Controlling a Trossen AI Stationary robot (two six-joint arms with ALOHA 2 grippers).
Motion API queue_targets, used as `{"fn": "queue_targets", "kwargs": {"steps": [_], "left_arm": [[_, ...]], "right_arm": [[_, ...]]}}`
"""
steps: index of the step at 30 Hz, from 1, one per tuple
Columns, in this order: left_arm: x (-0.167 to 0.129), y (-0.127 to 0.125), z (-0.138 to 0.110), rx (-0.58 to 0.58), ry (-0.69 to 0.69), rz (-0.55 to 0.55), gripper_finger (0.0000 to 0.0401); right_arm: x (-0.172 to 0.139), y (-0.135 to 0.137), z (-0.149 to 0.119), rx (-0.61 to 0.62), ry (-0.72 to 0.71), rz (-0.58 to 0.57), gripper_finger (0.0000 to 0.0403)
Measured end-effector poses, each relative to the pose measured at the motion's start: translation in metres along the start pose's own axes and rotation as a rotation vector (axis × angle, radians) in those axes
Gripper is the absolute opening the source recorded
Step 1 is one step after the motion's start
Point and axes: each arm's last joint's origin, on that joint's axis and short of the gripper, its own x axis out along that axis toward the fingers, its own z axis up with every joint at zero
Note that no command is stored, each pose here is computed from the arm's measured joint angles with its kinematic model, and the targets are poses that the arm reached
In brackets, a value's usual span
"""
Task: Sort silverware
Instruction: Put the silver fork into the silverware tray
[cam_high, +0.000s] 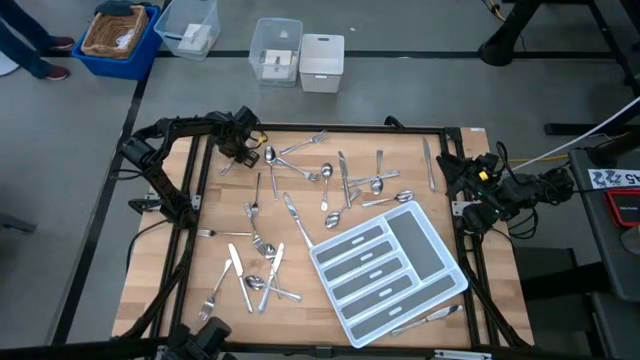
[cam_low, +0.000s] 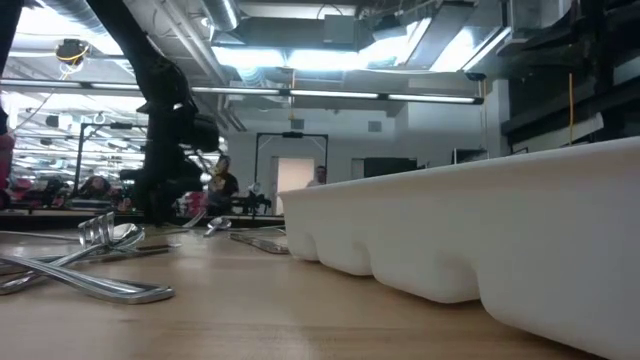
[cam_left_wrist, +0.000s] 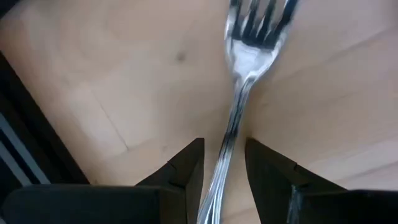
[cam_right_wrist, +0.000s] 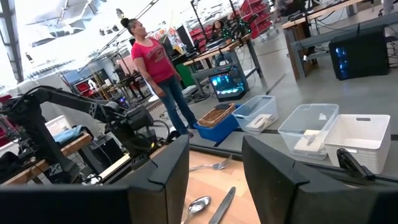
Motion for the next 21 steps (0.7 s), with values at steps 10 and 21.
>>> {"fn": "queue_targets", "kwargs": {"steps": [10,21], "left_arm": [[0.003,-0.002,0.002,0.009,-0.005,-0.009,0.0075],[0.008,-0.012,0.002,0.068,0.013,-0.006,0.0011]], "right_arm": [[0.000,-0.001,-0.002,-0.027,0.012,-0.006,0.0152],[0.000,-0.001,-0.002,-0.026,0.015,0.002,0.0152]]}}
